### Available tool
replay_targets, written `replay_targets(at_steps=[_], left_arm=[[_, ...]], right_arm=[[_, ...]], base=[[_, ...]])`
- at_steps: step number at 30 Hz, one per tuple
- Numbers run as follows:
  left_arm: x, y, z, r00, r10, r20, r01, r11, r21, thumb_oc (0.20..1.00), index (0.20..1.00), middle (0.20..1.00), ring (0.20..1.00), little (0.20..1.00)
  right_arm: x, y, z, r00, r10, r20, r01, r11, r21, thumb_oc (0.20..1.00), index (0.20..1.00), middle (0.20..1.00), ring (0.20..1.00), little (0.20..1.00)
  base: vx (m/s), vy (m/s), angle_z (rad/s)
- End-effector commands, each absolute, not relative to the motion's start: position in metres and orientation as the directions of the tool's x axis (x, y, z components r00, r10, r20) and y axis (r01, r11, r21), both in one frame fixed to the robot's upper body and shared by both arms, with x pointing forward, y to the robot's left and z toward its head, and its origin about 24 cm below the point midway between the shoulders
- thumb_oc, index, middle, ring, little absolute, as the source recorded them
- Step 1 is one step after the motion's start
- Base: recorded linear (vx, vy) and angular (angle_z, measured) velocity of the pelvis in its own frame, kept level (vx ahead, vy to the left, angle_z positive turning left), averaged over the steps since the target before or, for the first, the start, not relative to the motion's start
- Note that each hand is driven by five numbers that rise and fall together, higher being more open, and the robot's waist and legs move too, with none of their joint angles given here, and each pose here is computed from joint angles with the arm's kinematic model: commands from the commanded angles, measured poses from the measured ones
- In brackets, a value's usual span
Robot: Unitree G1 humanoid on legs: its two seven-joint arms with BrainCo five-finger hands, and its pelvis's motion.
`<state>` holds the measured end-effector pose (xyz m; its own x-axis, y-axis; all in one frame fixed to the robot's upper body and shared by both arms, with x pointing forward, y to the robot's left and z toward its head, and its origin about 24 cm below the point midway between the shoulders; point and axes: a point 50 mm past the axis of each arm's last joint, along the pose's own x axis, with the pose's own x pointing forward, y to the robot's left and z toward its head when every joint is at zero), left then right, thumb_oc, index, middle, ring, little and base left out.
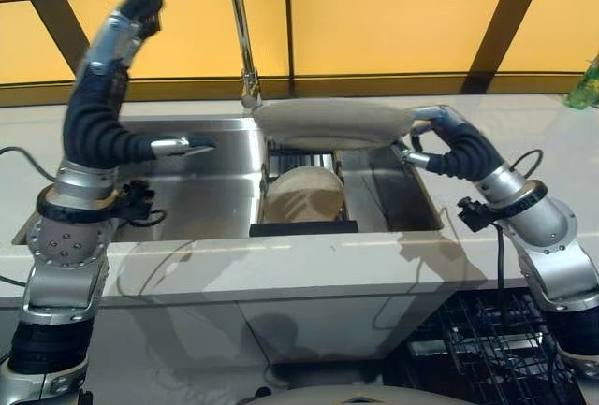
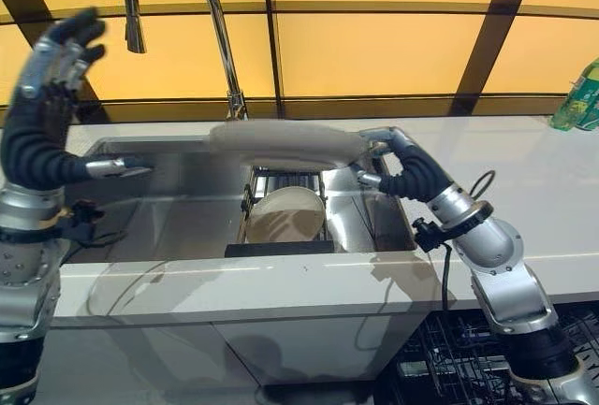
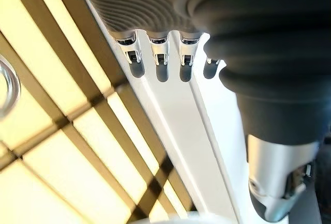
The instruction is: Pick up plates and place into dishwasher.
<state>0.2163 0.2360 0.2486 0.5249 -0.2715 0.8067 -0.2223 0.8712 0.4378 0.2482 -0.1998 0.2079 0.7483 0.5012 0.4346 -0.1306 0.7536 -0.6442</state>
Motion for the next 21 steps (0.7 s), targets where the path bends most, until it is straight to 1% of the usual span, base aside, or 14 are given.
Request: replay_targets(at_steps=[1,6,13,21], left_arm=[[0.211,0.259,0.252,0.485,-0.132,0.865,-0.267,0.919,0.29,1.0,1.0,1.0,1.0,1.0],[0.211,0.266,0.245,0.522,-0.097,0.847,-0.268,0.925,0.271,1.0,1.0,1.0,1.0,1.0],[0.217,0.267,0.242,0.55,-0.09,0.83,-0.215,0.945,0.245,1.0,1.0,1.0,1.0,1.0],[0.23,0.257,0.246,0.552,-0.12,0.825,-0.17,0.952,0.253,1.0,1.0,1.0,1.0,1.0]], right_arm=[[0.241,-0.22,0.23,0.712,0.39,0.584,0.068,0.79,-0.61,0.2,0.2,0.2,0.2,0.2],[0.236,-0.242,0.227,0.748,0.265,0.608,0.197,0.787,-0.585,0.2,0.2,0.2,0.2,0.2],[0.229,-0.266,0.219,0.79,0.151,0.594,0.295,0.756,-0.585,0.2,0.2,0.2,0.2,0.2],[0.218,-0.29,0.214,0.813,0.025,0.581,0.385,0.725,-0.571,0.2,0.2,0.2,0.2,0.2]], base=[[0.03,0.032,-0.02],[0.01,0.06,-0.08],[0.0,0.081,-0.18],[-0.01,0.094,-0.24]])
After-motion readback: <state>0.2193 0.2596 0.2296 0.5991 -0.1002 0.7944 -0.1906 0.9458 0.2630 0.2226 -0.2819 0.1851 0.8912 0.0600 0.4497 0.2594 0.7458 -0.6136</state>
